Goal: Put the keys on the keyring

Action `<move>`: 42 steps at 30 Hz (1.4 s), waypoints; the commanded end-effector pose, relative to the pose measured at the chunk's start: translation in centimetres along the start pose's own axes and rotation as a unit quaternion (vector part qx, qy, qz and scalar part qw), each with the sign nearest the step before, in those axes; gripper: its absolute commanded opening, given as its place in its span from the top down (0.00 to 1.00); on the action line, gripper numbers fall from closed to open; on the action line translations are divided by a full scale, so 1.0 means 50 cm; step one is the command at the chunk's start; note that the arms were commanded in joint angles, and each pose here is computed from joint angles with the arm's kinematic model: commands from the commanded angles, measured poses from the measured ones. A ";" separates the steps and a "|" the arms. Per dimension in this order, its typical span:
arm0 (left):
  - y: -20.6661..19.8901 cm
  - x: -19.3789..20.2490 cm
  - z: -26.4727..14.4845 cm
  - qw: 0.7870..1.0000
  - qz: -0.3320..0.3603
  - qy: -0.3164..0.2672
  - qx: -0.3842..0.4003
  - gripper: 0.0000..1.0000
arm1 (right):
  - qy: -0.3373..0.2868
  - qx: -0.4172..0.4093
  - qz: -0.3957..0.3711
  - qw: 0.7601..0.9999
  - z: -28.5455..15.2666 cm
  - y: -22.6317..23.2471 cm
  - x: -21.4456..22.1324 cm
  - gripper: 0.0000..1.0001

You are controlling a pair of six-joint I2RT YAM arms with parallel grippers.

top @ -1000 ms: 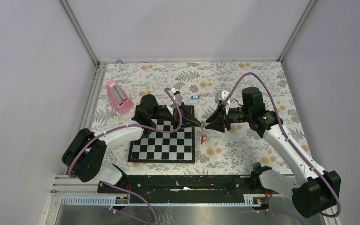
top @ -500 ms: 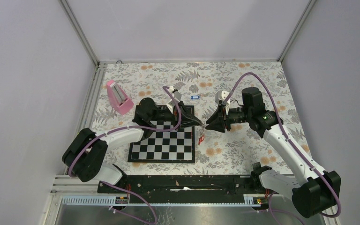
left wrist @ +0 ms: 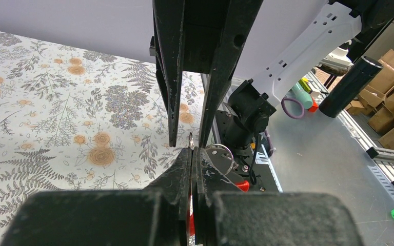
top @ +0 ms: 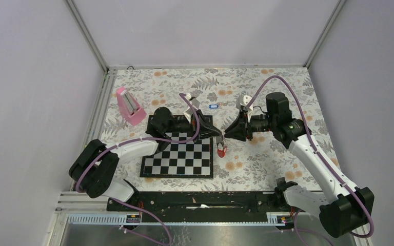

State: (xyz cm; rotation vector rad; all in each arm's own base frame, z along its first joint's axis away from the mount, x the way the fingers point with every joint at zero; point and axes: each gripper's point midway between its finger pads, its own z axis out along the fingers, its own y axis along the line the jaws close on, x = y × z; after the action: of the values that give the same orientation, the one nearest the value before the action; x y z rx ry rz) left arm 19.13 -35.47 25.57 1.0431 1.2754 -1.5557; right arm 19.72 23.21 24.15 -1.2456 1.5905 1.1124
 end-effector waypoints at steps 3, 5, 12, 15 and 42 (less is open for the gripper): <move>-0.003 -0.010 0.008 1.000 0.010 -0.012 0.003 1.00 | -0.020 -0.005 -0.015 1.000 0.005 -0.001 -0.038 0.72; -0.005 -0.009 0.009 1.000 0.010 -0.011 0.004 1.00 | -0.020 -0.003 -0.014 1.000 0.005 -0.003 -0.039 0.73; -0.003 -0.013 0.010 1.000 0.009 -0.012 0.003 1.00 | -0.022 -0.003 -0.011 1.000 0.006 -0.004 -0.039 0.89; -0.007 -0.022 0.014 1.000 0.013 -0.010 0.010 1.00 | -0.018 0.013 -0.022 1.000 0.000 -0.010 -0.041 1.00; 0.025 -0.025 0.016 0.996 0.031 0.080 0.018 0.98 | 0.001 0.047 -0.039 0.998 -0.020 -0.003 -0.036 1.00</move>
State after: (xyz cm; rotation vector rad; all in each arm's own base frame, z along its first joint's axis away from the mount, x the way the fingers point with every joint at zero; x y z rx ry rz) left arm 20.24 -36.31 24.67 1.2240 1.3735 -1.4885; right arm 20.58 22.65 23.82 -1.2131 1.6581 1.0134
